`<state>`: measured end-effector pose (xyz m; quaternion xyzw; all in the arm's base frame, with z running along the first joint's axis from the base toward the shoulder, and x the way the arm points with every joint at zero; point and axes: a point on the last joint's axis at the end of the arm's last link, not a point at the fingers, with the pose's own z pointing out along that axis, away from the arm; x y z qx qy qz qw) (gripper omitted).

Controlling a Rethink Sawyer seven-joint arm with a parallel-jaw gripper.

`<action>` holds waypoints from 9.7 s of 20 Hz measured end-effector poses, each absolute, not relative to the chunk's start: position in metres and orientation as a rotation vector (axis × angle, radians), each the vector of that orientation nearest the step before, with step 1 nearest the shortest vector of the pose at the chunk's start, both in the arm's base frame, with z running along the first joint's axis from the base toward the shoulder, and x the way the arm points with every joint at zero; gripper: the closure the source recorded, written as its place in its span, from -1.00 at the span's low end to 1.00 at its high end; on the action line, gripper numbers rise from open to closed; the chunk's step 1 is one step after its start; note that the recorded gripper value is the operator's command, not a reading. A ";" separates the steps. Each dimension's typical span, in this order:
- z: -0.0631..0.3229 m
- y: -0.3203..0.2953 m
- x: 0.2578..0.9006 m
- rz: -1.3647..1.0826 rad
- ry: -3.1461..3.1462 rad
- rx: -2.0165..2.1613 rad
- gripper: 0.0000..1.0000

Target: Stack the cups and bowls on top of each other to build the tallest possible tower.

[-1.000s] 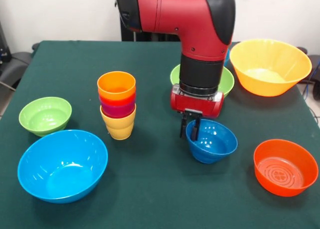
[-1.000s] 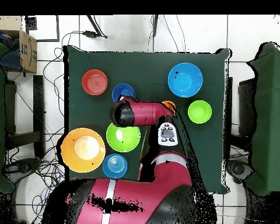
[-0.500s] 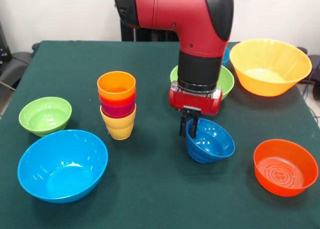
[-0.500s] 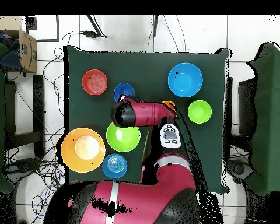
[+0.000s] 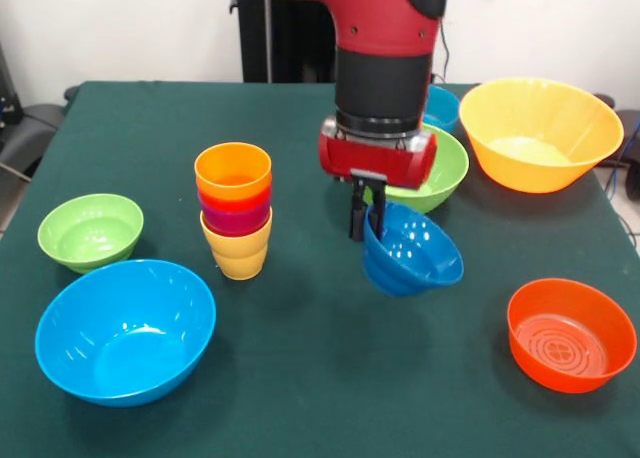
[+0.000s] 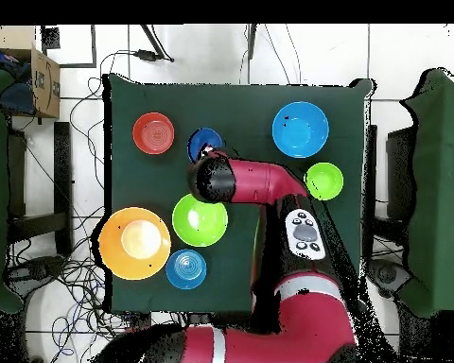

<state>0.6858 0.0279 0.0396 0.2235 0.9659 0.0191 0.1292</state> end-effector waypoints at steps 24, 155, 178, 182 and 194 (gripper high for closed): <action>0.174 0.015 0.685 0.171 2.903 0.833 1.00; 0.109 -0.145 0.628 0.510 2.926 0.679 1.00; 0.103 -0.166 0.621 0.606 2.890 0.746 1.00; 0.100 -0.167 0.616 0.624 2.894 0.756 1.00; 0.095 -0.177 0.601 0.649 2.897 0.766 1.00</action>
